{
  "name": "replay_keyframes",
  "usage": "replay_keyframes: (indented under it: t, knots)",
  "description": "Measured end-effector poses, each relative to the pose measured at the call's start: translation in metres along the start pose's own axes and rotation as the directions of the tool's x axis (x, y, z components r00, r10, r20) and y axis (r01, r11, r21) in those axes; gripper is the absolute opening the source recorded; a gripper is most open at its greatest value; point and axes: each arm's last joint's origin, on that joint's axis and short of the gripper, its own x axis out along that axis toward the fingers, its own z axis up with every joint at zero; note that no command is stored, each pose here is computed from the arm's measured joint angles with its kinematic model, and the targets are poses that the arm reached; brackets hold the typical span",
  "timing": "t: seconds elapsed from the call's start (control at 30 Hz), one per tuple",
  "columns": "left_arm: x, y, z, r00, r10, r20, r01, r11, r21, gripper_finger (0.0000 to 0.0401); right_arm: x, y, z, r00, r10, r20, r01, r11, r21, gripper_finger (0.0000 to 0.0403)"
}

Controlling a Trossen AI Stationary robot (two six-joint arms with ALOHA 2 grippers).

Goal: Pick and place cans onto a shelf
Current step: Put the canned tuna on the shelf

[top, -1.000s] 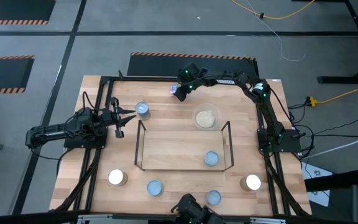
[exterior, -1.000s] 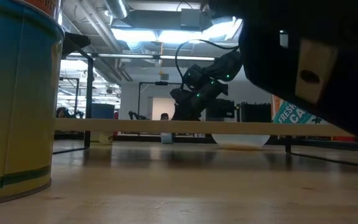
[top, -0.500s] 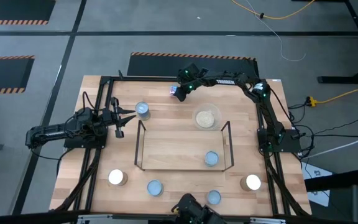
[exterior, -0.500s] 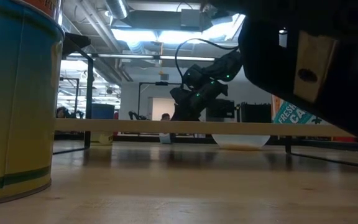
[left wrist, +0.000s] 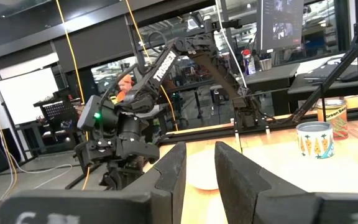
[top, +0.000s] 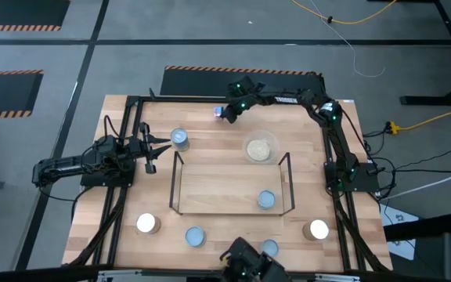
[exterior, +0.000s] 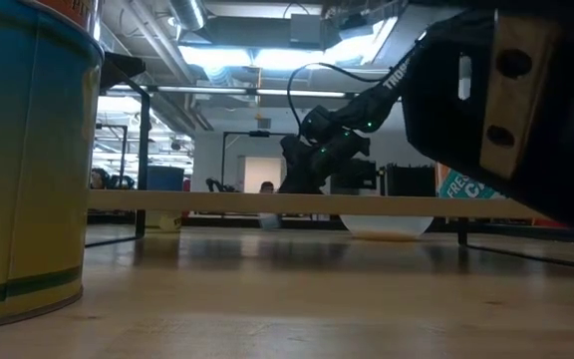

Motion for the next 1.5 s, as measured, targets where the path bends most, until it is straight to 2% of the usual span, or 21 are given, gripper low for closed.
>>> replay_keyframes:
  t: [0.47, 0.77, 0.97, 1.23, 1.5]
  knots:
    - [0.000, 0.000, 0.000, 1.000, 0.000, 0.000, 0.000, 1.000, 0.000, 0.0078, -0.003, -0.001, 0.001, 1.000, 0.018, 0.001, -0.018, 1.000, -0.006, 0.0002]
    - [0.000, 0.000, -0.001, 1.000, -0.002, -0.009, 0.002, 1.000, 0.000, 0.0078, -0.029, 0.023, 0.020, 0.998, 0.057, 0.028, -0.054, 0.995, -0.087, 0.0001]
    - [0.000, 0.000, -0.002, 1.000, -0.004, -0.019, 0.004, 1.000, -0.019, 0.0078, -0.058, 0.065, 0.037, 0.997, 0.069, -0.030, -0.073, 0.983, -0.168, 0.0000]
    - [0.000, 0.000, -0.002, 1.000, -0.004, -0.019, 0.004, 1.000, -0.019, 0.0078, -0.081, 0.155, 0.047, 0.980, 0.089, -0.176, -0.140, 0.941, -0.306, 0.0000]
    - [0.000, 0.000, -0.002, 1.000, -0.004, -0.019, 0.004, 1.000, -0.019, 0.0078, -0.072, 0.246, 0.020, 0.949, 0.002, -0.314, -0.155, 0.873, -0.462, 0.0000]
